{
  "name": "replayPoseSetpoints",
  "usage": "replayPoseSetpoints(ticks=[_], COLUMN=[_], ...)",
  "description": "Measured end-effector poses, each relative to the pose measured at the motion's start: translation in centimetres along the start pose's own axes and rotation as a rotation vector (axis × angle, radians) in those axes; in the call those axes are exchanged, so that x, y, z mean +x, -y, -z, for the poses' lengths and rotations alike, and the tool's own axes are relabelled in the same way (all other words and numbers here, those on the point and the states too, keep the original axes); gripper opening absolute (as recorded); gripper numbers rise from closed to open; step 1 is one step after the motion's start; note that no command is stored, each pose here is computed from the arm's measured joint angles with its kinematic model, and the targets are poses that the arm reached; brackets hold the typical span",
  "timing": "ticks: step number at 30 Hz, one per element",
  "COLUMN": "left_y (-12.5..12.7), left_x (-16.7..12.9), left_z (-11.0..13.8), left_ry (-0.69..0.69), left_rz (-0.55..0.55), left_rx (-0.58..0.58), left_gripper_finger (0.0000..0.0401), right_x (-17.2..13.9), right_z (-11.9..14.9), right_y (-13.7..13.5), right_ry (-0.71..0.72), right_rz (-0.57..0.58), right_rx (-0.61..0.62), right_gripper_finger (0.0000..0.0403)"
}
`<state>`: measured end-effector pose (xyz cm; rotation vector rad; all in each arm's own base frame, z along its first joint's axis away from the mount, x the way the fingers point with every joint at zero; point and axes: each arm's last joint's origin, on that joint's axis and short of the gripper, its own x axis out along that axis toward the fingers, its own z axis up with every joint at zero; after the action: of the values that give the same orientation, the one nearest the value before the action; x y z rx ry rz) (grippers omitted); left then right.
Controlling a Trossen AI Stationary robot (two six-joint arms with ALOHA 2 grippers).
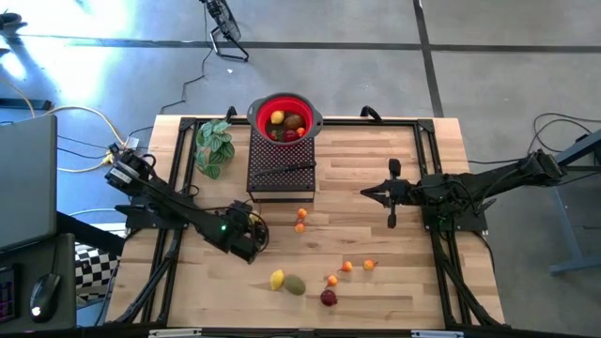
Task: Pick & Place Fruit
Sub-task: Put the top lemon into the red strainer bowl
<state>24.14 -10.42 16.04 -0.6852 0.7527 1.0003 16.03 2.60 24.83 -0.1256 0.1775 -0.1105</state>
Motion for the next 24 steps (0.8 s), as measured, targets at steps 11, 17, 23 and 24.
replayPoseSetpoints(ticks=[11, 17, 23, 24], left_y=[0.5, 0.5, 0.5, 0.5], left_x=[1.8, 1.9, 1.9, 1.9], left_z=[-2.3, -2.4, -2.2, -2.2], left_ry=[-0.076, -0.101, -0.145, -0.146], left_rz=[-0.004, -0.007, -0.002, -0.001], left_rx=[0.035, 0.053, 0.065, 0.075], left_gripper_finger=[0.0294, 0.0294, 0.0294, 0.0294], right_x=[0.0, 0.0, 0.0, 0.0], right_z=[0.0, 0.1, 0.1, 0.1], right_y=[0.0, 0.0, 0.0, 0.0], right_ry=[-0.003, -0.006, -0.006, -0.006], right_rz=[0.0, 0.0, 0.0, 0.0], right_rx=[-0.001, -0.002, -0.002, -0.002], right_gripper_finger=[0.0003, 0.0003, 0.0003, 0.0003])
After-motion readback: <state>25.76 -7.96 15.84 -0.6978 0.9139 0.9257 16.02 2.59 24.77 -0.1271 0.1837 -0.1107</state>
